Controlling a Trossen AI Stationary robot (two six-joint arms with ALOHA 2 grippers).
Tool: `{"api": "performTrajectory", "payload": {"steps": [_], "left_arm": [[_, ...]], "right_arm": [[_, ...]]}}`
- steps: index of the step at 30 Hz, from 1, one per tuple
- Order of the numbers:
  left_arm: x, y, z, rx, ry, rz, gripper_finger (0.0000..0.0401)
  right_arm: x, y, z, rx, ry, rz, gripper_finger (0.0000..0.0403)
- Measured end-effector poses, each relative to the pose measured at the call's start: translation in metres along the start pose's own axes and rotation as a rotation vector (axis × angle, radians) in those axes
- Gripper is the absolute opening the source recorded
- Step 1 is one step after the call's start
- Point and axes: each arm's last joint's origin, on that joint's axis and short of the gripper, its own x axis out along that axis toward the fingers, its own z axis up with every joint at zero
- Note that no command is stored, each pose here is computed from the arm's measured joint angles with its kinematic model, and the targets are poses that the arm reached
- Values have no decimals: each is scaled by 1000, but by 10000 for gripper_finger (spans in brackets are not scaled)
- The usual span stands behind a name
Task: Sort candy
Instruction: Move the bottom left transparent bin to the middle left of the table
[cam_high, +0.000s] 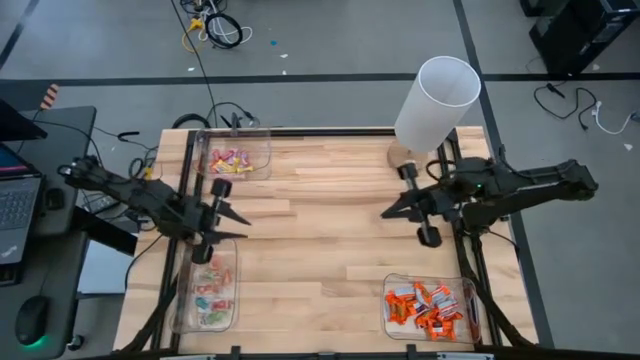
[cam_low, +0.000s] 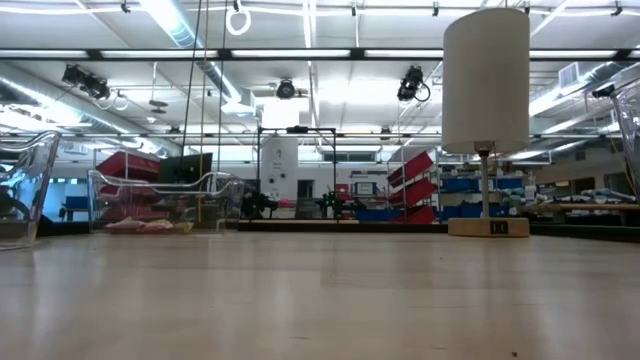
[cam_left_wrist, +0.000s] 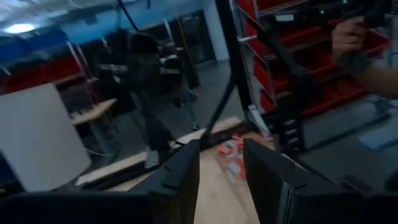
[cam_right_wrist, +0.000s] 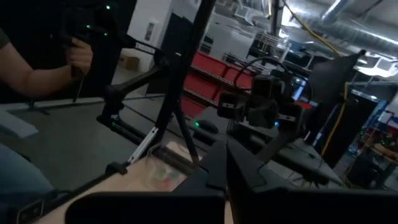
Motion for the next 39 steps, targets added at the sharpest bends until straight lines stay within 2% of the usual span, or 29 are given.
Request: {"api": "performTrajectory", "payload": {"steps": [4,8,14,20,27,33,39], "left_arm": [[-12,-4,-22,11,5,1,127],[-21,-8,-40,-32,3,-9,127],[-34,-11,-61,-35,-112,10,127],[-39,-17,-85,-52,-141,13,127],[-42,-19,-99,-66,-114,58,127],[-43,-22,-110,-113,-101,59,127],[-42,-23,-114,-117,-98,69,127]], "right_arm": [[-20,9,-17,25,-3,-22,0],[-37,19,-30,49,-35,-34,0],[-57,32,-48,54,-124,-44,0],[-71,46,-72,86,-168,-54,0],[-91,52,-85,93,-209,-119,0],[-109,57,-83,93,-255,-122,0],[-115,65,-96,123,-266,-111,0]]}}
